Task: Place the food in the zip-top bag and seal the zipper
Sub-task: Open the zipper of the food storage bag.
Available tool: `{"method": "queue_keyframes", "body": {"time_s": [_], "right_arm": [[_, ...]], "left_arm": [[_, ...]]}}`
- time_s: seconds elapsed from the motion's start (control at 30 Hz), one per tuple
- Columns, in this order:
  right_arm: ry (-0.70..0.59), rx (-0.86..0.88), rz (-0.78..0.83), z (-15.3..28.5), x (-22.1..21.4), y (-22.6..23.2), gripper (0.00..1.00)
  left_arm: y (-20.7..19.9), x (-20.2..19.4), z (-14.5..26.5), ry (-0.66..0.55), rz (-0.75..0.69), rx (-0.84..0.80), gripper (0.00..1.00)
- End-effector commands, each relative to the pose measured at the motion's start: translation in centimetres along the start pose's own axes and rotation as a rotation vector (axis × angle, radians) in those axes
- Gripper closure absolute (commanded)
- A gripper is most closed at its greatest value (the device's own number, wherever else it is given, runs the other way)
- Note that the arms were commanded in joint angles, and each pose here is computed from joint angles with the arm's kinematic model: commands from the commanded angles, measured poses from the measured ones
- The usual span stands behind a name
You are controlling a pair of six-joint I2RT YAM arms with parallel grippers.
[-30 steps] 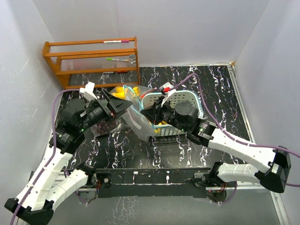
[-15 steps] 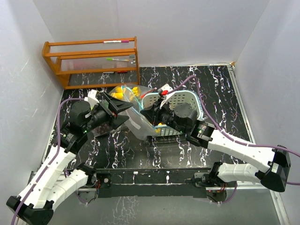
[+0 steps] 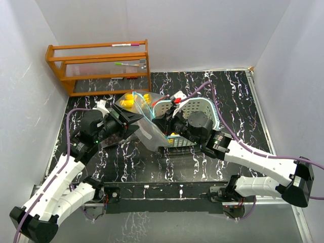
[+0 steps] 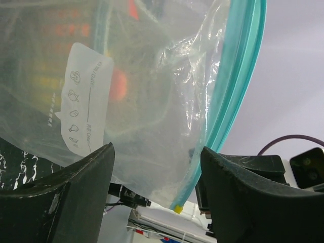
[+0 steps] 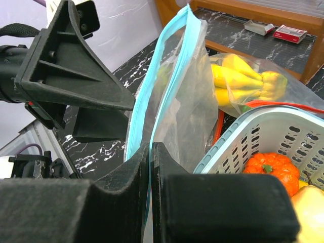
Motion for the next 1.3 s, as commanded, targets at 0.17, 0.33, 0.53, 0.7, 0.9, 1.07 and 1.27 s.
{"method": "queue_keyframes", "body": {"time_s": [0.17,0.33,0.53,0.7,0.9,1.07,1.27], "right_arm": [[-0.045,0.014,0.024,-0.2,1.5,0.6,0.92],[-0.036,0.007,0.028,-0.3,1.1,0.5,0.92],[-0.048,0.010,0.026,-0.1,1.5,0.6,0.92],[-0.052,0.017,0.028,0.1,1.7,0.8,0.92],[-0.045,0.020,0.032,0.0,1.5,0.9,0.92],[-0.054,0.021,0.031,0.1,1.7,1.0,0.92],[-0.053,0.044,0.040,0.2,1.9,1.4,0.92]], "left_arm": [[-2.7,0.6,0.1,-0.017,-0.027,-0.058,0.30],[-4.1,0.9,0.5,-0.038,-0.051,-0.079,0.25],[-3.5,0.9,-0.1,-0.020,-0.050,-0.053,0.27],[-2.7,0.8,-0.6,-0.014,-0.043,-0.038,0.35],[-2.6,1.1,-1.3,-0.018,-0.061,-0.023,0.38],[-2.0,1.1,-1.6,-0.019,-0.081,-0.001,0.51],[-1.0,1.4,-2.2,-0.035,-0.096,0.025,0.59]]}}
Point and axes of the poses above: each gripper's point midway between its finger pads, its own z axis back along the fingers, its own y axis along the line the jaws close on, x = y × z, the point moved 5 cm from there along z, back along the fingers
